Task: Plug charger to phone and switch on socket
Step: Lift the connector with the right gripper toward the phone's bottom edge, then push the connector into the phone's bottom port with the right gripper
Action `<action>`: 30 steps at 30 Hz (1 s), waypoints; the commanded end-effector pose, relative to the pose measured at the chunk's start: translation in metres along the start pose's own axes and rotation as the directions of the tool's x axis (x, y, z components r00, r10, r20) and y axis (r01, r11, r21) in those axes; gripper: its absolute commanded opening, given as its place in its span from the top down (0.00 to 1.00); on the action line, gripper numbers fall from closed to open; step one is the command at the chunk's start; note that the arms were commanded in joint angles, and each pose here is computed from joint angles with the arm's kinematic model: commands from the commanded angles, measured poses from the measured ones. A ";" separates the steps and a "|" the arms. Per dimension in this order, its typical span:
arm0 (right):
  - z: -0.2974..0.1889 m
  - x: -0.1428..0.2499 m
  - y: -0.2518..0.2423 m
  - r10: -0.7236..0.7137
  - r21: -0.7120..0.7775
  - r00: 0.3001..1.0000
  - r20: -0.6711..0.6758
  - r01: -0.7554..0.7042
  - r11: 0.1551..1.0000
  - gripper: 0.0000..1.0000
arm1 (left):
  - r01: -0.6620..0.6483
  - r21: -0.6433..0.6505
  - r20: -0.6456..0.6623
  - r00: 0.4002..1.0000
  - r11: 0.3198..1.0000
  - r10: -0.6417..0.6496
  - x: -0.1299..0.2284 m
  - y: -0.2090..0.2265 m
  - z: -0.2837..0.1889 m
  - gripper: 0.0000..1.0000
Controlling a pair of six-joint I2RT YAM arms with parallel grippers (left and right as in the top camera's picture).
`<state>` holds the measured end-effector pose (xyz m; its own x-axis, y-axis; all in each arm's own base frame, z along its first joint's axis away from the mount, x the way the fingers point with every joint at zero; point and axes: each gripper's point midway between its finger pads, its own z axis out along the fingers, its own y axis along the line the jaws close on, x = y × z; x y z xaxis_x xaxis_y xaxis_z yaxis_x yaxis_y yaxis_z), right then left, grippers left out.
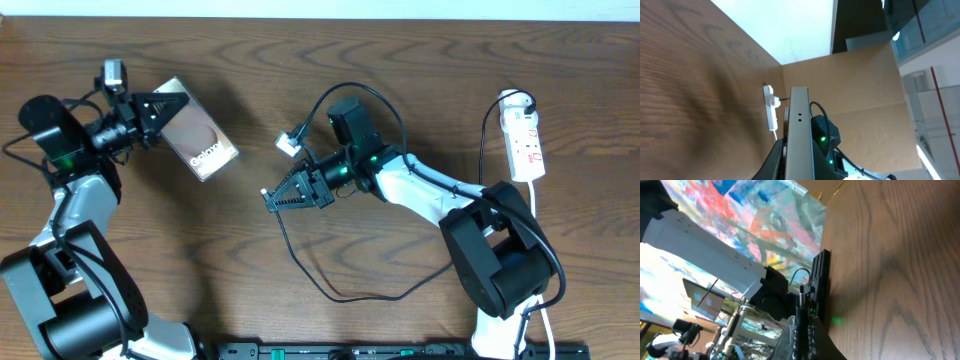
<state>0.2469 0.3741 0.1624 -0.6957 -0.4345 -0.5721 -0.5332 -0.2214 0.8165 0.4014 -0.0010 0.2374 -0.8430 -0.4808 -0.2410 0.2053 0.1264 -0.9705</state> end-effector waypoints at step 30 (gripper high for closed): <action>0.008 0.009 -0.010 -0.111 -0.120 0.993 -0.027 0.107 0.987 0.99 | -0.127 0.060 -0.143 0.981 0.990 0.134 0.031 -0.011 0.042 0.92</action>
<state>0.2461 0.3774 0.1395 -0.6322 -0.4247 -0.6480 -0.5514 -0.3409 0.7614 0.3975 -0.0519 0.2375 -0.8742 -0.3573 -0.3287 0.3012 0.1317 -0.9444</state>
